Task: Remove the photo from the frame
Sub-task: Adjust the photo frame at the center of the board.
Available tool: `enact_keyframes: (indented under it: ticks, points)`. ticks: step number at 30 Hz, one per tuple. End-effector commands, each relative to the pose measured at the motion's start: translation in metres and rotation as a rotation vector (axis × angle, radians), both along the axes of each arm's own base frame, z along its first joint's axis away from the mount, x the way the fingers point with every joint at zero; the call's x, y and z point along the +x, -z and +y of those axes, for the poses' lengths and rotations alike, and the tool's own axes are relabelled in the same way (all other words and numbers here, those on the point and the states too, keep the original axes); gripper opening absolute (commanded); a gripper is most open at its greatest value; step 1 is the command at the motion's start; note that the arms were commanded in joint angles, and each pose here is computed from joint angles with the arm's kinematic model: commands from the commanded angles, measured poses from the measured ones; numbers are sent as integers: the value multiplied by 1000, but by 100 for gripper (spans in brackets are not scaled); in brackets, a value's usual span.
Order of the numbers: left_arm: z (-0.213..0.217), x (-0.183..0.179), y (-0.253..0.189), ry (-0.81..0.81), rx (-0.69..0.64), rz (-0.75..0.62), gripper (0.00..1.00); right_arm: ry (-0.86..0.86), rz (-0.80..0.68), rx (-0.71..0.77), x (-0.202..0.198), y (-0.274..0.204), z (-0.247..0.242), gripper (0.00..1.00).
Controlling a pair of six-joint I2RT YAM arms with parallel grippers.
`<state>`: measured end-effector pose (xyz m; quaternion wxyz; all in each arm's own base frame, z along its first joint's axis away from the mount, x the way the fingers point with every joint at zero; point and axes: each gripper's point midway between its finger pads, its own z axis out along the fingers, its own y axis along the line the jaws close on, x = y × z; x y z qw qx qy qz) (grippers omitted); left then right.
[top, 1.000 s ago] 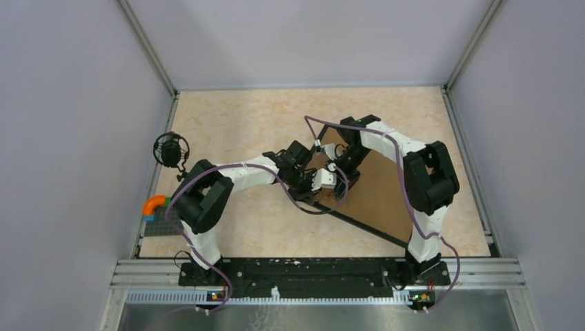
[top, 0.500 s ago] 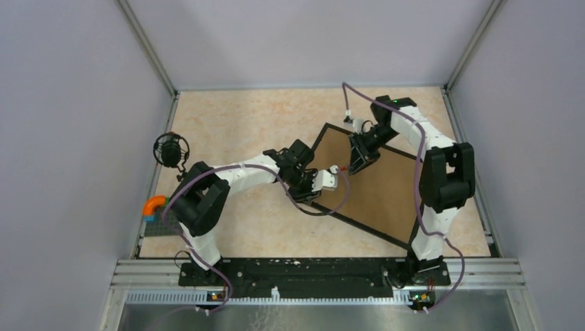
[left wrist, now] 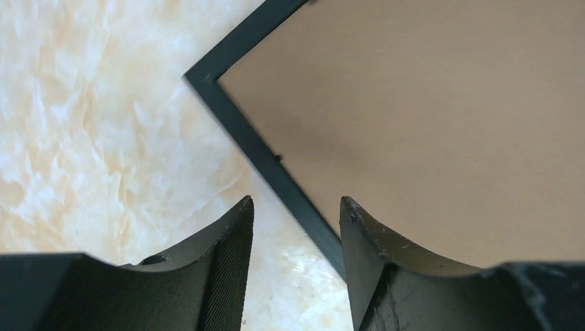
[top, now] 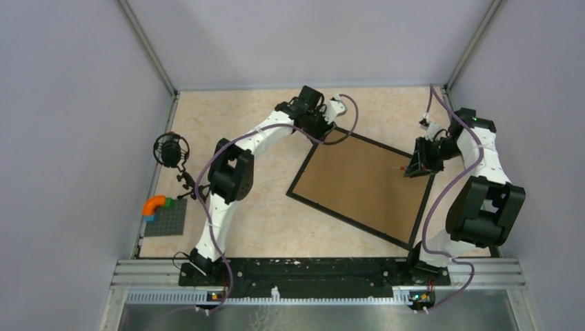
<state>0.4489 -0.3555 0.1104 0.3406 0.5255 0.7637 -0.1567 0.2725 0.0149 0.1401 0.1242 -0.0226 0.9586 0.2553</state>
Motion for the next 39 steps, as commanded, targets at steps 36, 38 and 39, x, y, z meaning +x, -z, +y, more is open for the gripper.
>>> enact_keyframes:
  ticks: [36, 38, 39]
  points:
    - [122, -95, 125, -471, 243, 449, 6, 50, -6, -537, 50, 42, -112, 0]
    - [127, -121, 119, -444, 220, 483, 8, 27, -30, -532, 68, 43, -103, 0]
    - [127, -132, 114, -420, 201, 499, 9, 11, -43, -533, 78, 43, -98, 0]
